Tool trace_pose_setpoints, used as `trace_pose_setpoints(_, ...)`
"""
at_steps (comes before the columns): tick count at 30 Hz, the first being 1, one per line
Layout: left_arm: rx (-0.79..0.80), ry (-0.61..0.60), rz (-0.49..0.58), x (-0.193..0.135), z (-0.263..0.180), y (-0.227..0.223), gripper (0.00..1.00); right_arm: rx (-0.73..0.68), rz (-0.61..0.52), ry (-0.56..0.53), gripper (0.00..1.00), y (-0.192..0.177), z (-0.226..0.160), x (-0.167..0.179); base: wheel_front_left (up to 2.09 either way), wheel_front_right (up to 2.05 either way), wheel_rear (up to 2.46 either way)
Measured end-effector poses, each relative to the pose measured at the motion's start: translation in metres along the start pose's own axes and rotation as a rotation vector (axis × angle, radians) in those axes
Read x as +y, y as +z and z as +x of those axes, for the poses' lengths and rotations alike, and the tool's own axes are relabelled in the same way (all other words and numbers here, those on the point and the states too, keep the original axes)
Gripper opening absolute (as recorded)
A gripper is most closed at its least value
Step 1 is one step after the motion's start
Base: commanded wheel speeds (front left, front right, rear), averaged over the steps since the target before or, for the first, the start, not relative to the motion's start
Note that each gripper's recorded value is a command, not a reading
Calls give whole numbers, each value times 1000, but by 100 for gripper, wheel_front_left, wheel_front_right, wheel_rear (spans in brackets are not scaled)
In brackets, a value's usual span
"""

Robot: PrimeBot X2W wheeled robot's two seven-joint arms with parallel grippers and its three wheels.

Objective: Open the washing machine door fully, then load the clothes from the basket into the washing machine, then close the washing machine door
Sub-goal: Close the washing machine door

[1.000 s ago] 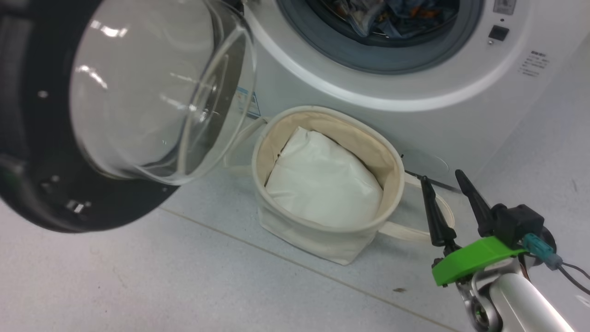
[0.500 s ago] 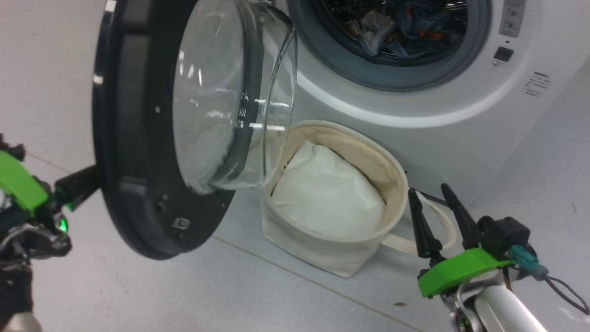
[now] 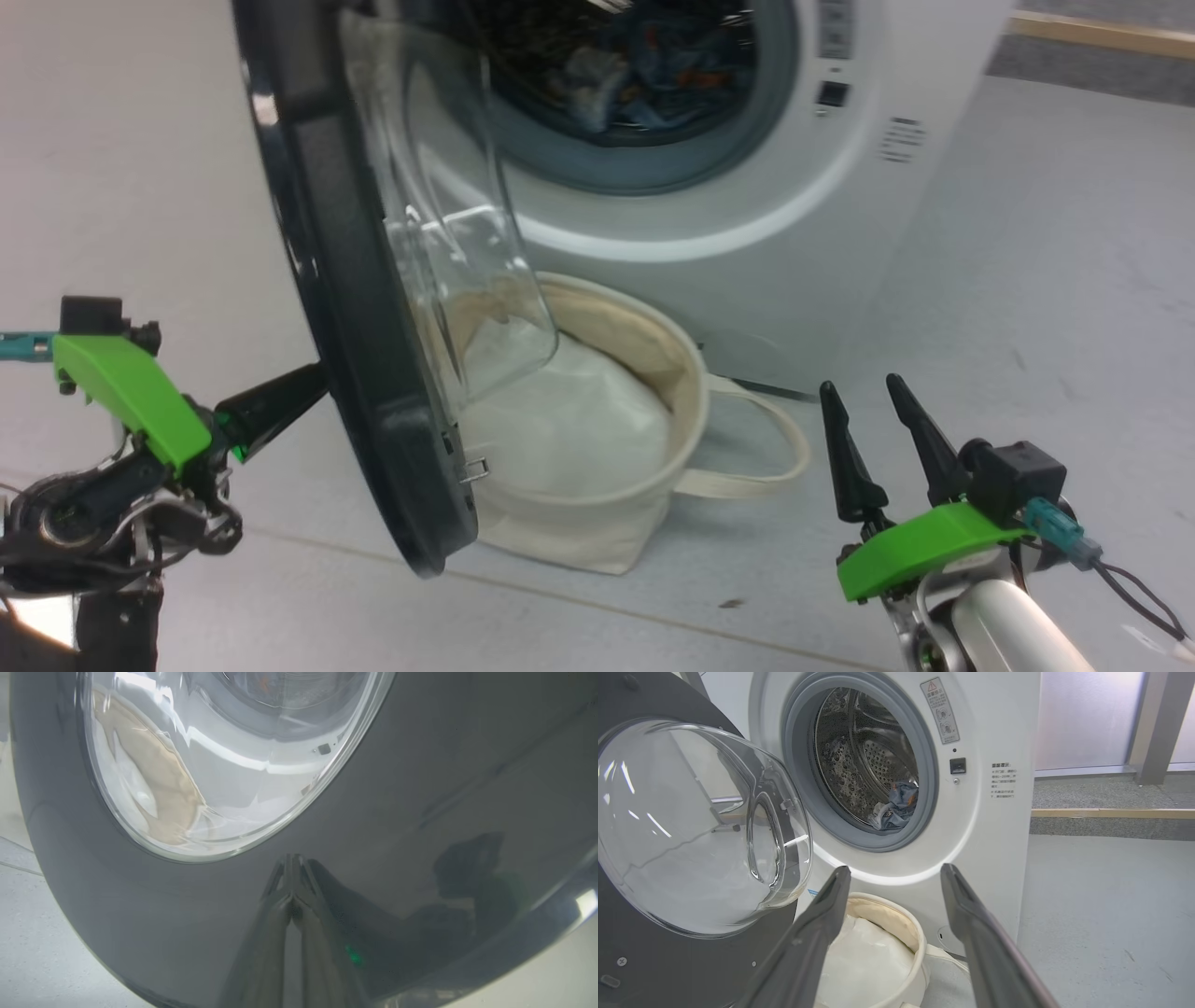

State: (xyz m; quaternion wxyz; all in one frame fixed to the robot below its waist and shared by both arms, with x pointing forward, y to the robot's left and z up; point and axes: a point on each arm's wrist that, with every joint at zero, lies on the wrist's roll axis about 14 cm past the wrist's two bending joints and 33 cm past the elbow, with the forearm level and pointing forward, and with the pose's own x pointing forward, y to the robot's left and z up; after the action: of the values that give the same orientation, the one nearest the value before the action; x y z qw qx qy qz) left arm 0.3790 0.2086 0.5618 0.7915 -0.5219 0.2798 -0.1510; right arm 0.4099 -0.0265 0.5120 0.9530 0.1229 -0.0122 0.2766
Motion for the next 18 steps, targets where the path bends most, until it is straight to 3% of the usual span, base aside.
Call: trace_pose_setpoints(18,179,-122,52,-48,128,-38,0,-87,-49,-369,100,35,-96,-90,0,0,0)
